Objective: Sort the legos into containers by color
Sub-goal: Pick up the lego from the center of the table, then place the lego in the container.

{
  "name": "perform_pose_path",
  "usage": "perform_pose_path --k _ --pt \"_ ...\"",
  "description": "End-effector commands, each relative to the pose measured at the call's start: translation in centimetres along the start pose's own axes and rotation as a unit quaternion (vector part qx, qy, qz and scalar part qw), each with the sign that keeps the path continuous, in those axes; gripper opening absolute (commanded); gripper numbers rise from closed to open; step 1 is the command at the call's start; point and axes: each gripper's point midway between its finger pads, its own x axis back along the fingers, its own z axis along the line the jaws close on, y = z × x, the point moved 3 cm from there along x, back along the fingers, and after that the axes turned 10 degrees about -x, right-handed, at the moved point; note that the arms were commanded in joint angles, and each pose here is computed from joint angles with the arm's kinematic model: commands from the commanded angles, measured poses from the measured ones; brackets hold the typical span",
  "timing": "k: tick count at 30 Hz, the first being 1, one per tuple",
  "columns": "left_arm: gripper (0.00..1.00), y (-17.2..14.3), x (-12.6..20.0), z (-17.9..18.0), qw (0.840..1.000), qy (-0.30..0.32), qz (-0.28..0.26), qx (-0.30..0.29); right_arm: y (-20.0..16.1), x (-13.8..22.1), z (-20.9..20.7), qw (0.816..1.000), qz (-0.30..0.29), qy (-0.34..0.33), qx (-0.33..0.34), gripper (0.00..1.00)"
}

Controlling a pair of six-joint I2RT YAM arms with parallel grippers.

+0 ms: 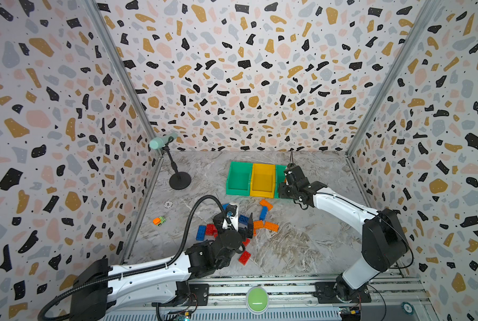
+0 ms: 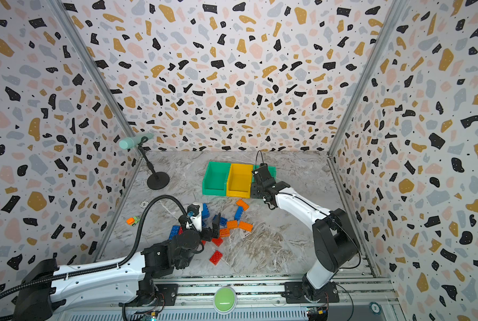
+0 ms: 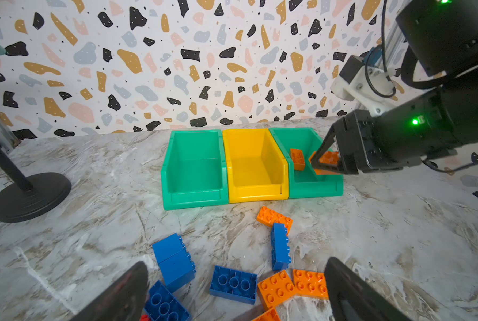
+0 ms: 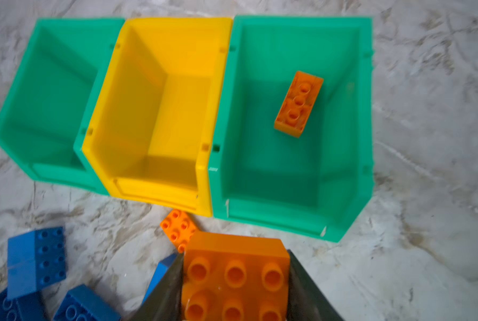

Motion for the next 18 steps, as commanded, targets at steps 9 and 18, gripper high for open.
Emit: perform_pose_path --k 9,18 --pt "1.0 2.2 0.1 0.4 0.999 0.014 -0.028 0.018 4.9 -4.7 -1.7 1.0 0.001 -0.009 -0.001 0.49" --pt "1.0 2.5 -0.1 0.7 0.999 0.039 -0.03 0.008 6.6 -4.9 -0.9 1.0 -0.001 -0.004 0.013 0.75"
